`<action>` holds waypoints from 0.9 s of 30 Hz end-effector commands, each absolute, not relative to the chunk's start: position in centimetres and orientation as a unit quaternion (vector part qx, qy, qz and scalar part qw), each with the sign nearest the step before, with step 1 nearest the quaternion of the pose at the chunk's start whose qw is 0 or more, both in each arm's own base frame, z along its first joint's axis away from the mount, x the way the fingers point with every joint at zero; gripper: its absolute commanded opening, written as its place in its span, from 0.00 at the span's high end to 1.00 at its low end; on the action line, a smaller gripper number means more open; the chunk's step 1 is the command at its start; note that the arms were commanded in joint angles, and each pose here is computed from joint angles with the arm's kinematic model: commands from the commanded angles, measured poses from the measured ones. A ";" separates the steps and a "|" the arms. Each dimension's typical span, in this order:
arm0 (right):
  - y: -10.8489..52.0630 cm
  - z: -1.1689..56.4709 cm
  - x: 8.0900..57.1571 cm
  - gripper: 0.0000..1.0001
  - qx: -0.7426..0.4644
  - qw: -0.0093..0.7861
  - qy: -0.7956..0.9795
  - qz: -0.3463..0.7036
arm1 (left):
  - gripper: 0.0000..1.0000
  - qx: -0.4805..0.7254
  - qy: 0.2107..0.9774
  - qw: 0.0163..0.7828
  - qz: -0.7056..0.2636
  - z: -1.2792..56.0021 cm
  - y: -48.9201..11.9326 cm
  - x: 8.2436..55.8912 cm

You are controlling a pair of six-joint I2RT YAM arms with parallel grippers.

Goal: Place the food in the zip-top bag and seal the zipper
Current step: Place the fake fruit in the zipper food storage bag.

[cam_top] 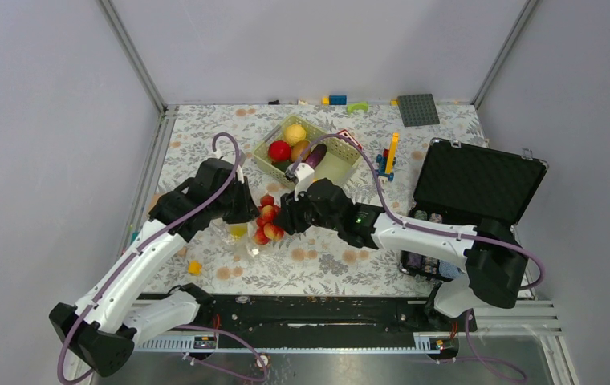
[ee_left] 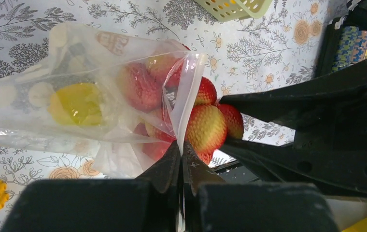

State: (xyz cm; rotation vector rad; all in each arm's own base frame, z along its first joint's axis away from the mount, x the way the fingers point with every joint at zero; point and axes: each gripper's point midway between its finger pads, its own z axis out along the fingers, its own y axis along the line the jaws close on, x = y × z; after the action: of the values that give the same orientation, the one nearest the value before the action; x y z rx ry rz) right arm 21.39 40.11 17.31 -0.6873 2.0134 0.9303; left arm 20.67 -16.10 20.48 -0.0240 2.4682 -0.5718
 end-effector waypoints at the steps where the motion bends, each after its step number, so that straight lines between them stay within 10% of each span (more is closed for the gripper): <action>1: 39.4 19.1 23.9 1.00 -0.242 0.454 0.799 0.312 | 1.00 0.014 0.913 0.319 -0.254 22.6 -17.6 21.3; 27: 30.3 35.6 16.2 1.00 -0.293 0.590 0.619 0.427 | 1.00 0.075 0.837 0.280 -0.463 27.4 -24.5 19.4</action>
State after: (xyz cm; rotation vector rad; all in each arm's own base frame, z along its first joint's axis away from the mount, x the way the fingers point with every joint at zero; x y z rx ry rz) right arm 18.55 30.97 32.08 -0.6382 1.5803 0.8886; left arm 20.50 -21.87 24.55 0.1249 2.3385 -0.9943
